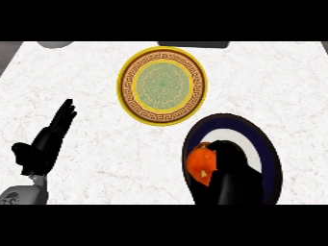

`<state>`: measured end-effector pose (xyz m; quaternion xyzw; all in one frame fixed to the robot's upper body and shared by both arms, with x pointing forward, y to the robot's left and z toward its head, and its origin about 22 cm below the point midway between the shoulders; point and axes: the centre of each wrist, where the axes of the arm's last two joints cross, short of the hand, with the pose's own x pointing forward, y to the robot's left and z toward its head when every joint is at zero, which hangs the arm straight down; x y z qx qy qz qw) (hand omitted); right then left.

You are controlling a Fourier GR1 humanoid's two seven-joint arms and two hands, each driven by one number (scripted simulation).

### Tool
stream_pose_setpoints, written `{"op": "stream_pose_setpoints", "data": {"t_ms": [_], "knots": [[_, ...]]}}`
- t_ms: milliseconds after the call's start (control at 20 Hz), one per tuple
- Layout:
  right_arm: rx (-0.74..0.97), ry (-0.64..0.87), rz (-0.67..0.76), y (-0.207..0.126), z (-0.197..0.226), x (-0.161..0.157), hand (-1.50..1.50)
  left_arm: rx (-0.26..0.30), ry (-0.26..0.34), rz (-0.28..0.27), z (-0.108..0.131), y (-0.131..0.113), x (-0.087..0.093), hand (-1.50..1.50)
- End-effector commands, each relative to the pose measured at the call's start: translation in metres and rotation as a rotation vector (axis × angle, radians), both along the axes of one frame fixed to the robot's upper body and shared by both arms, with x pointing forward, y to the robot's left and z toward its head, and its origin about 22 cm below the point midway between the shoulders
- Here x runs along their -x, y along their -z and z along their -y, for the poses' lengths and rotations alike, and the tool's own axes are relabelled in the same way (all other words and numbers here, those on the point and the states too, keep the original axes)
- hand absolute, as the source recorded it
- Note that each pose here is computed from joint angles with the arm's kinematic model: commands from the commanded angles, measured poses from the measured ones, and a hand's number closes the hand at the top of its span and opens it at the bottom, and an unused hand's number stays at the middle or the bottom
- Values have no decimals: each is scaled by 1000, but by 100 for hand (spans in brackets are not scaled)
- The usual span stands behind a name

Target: Pick the squash from the plate and place it in the plate

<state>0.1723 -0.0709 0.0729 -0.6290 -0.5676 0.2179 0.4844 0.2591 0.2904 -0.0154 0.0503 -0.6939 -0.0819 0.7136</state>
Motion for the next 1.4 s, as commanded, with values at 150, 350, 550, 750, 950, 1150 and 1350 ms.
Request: {"op": "stream_pose_setpoints", "data": {"t_ms": [150,350,550,750,950,1150,1350], "knots": [[-265,114,-18,-50,-11,-71,150,-7,33,3,4,0,-4,0],[-277,140,-60,-50,-19,-115,150,1,35,14,11,-1,-6,0],[-312,155,-83,-55,-11,-161,150,-6,48,13,23,4,-6,0],[-462,219,39,-53,-3,-172,-150,6,55,10,18,-5,-18,0],[-495,302,-30,-53,2,-196,-150,-6,63,18,9,-6,-14,0],[-580,287,31,-36,10,-203,-150,-12,43,18,22,1,-16,0],[-667,240,219,-57,9,-208,-150,-14,38,19,7,-10,-21,0]]}}
